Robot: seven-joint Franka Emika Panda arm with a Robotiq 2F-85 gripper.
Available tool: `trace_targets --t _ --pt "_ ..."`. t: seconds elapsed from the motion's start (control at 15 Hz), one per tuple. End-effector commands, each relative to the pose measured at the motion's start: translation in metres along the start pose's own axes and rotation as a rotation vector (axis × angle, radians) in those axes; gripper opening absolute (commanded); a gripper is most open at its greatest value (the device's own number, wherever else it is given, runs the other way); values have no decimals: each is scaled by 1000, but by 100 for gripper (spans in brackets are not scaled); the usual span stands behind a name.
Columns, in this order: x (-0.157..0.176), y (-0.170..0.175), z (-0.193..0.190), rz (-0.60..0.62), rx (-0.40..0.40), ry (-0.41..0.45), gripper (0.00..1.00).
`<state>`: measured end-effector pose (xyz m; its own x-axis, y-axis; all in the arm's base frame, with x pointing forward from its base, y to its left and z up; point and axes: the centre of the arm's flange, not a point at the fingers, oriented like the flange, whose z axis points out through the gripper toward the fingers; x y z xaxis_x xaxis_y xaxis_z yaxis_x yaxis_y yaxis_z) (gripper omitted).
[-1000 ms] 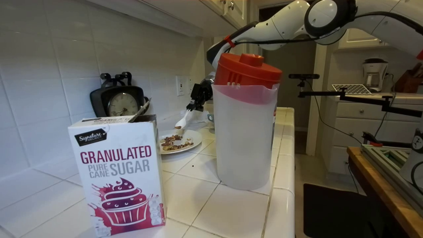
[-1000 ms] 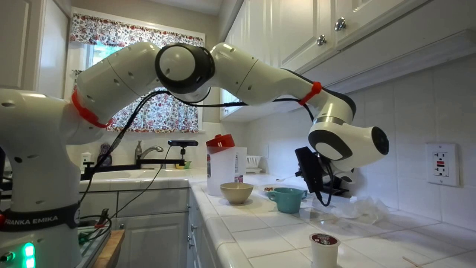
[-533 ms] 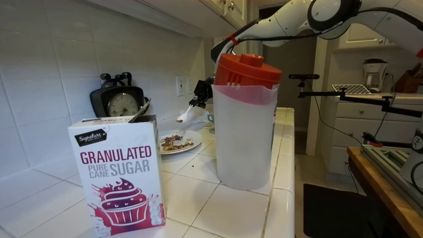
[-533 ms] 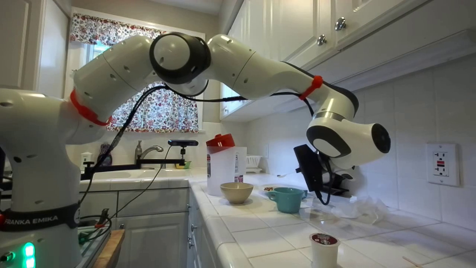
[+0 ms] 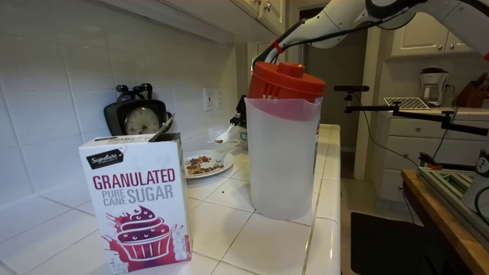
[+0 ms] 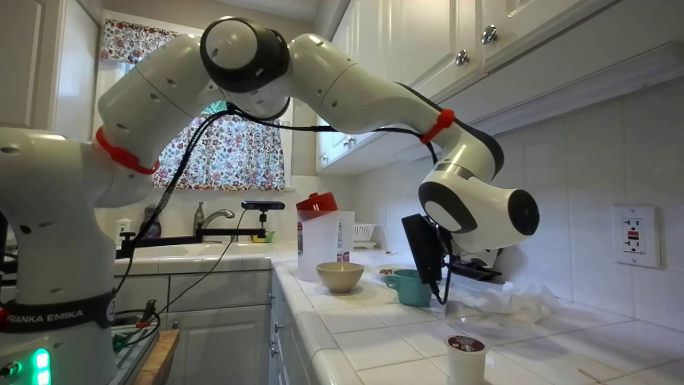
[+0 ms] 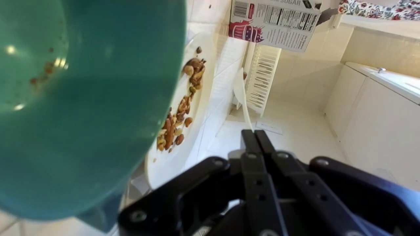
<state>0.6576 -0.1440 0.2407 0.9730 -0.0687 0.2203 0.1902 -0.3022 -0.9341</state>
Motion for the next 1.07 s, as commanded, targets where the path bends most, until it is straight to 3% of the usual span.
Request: trace_targets --t 0.0,0.47,0.53,1.0 --pt "-33 -21 2 -35 -17 58 1" --pt "-49 -41 -11 -42 -44 98 1" --pt "-35 -31 -15 -15 -25 58 3" --pt "-43 -32 -17 -5 -43 72 1"
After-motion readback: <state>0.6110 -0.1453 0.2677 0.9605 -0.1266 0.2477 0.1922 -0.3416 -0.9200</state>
